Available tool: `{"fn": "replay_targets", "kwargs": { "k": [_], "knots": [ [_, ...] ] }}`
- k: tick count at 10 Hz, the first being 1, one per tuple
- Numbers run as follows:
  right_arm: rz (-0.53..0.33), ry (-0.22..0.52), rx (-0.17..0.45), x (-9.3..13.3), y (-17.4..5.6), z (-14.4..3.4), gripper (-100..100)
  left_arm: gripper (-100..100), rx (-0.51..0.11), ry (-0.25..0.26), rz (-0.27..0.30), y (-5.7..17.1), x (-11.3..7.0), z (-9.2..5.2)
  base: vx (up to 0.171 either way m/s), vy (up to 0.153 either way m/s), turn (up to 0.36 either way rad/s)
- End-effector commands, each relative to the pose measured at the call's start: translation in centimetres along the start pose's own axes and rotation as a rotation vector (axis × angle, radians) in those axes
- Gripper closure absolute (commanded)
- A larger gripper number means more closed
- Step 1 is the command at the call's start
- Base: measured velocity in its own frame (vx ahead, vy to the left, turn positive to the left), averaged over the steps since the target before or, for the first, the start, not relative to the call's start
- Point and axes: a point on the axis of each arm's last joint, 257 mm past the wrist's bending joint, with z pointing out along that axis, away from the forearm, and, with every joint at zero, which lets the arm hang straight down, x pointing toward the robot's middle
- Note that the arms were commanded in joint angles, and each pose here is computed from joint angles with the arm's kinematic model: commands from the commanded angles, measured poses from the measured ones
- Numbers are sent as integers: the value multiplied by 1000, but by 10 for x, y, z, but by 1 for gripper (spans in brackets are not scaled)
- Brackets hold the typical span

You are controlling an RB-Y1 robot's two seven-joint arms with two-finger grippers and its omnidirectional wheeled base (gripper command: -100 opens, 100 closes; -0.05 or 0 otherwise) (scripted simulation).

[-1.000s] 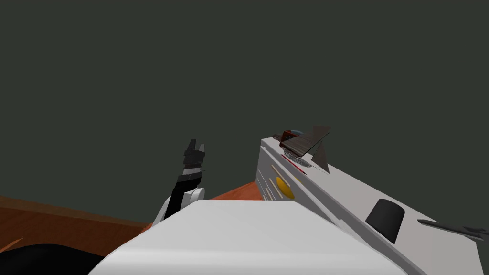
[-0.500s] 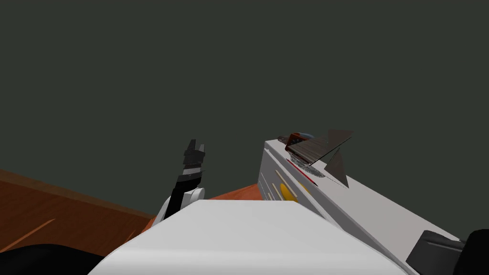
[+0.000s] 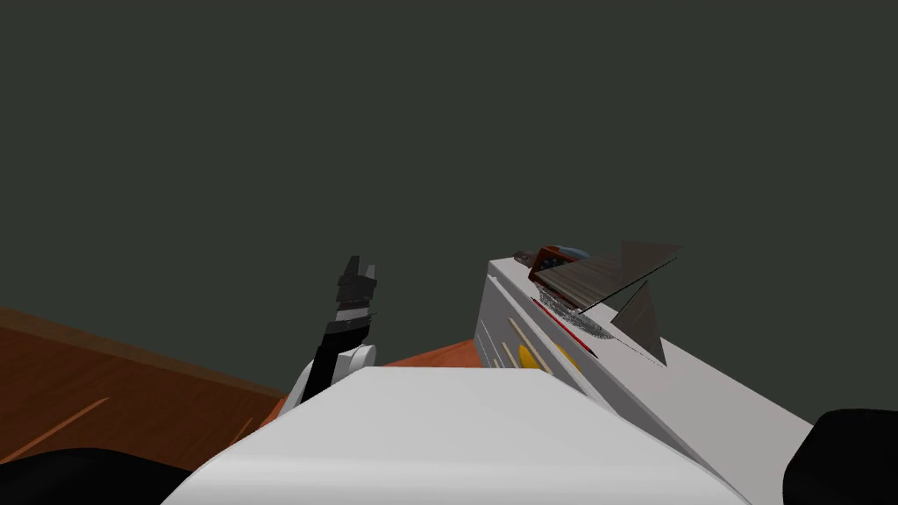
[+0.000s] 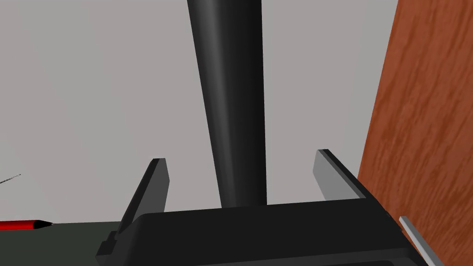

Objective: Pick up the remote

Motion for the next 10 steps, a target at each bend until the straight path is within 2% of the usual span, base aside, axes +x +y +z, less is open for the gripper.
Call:
{"fn": "replay_targets", "kwargs": {
  "k": [1, 4, 5, 6, 10],
  "knots": [
    [-1, 0, 3, 2, 2, 8, -100, 0, 0, 0, 0, 0, 0, 0, 0, 0, 0],
    [-3, -1, 8, 4, 5, 23, -100, 0, 0, 0, 0, 0, 0, 0, 2, 7, -3],
    [-3, -2, 6, 4, 4, 20, -100, 0, 0, 0, 0, 0, 0, 0, 0, 0, 0],
    [-3, -1, 7, 4, 4, 20, 100, 0, 0, 0, 0, 0, 0, 0, 0, 0, 0],
    [-5, 1, 7, 5, 4, 20, 100, 0, 0, 0, 0, 0, 0, 0, 0, 0, 0]
  ]
}}
